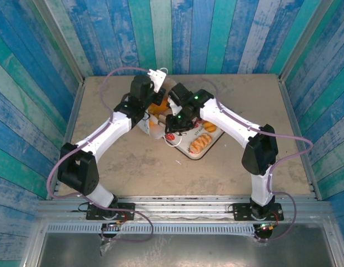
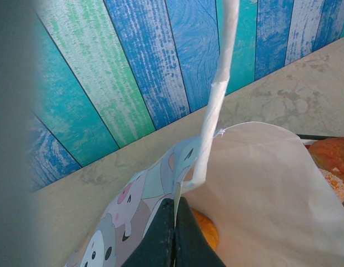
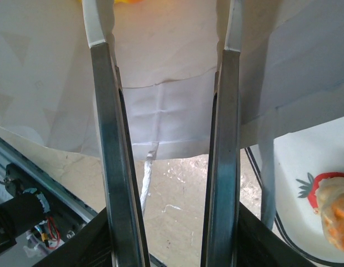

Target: Take the fake bread out of the paper bag

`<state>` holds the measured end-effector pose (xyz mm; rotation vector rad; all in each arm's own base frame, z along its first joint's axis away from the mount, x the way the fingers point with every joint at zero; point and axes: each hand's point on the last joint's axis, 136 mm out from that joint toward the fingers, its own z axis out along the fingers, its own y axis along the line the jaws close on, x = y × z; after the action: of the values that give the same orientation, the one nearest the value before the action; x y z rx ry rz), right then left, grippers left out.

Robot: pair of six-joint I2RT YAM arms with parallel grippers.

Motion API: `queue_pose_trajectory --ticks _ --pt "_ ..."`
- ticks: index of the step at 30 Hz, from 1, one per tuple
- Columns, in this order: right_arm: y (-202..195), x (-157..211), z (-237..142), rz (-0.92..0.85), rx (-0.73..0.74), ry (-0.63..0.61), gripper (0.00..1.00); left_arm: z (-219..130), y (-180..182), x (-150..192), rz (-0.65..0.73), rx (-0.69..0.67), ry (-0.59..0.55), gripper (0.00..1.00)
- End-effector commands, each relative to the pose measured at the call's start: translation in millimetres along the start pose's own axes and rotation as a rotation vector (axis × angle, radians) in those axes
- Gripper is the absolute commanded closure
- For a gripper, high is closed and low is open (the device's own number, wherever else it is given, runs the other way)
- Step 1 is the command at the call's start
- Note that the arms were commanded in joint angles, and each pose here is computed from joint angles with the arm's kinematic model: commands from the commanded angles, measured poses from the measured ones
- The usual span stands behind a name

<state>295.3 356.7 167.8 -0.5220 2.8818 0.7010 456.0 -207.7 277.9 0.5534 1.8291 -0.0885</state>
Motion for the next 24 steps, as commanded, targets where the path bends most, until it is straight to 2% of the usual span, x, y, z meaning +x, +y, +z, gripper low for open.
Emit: queue_pose_trajectory --ticks 1,6,17,24 --pt "5.9 10.0 7.5 -0.010 -0.032 0.050 0.54 -18.3 3.9 -18.5 0.007 -0.004 -0.061 1.00" --pt "10.6 9.8 14.8 -0.009 -0.063 0.068 0.54 -16.3 1.6 -12.0 0.006 0.004 -0.046 1.00" --pt "2.1 12.5 29.7 0.020 -0.036 0.101 0.52 -13.8 -2.4 -8.4 0.007 0.023 -0.038 1.00" --pt "4.2 -0.5 38.3 0.020 -0.036 0.089 0.51 -15.5 -5.5 -9.5 0.002 0.042 -0.046 1.00"
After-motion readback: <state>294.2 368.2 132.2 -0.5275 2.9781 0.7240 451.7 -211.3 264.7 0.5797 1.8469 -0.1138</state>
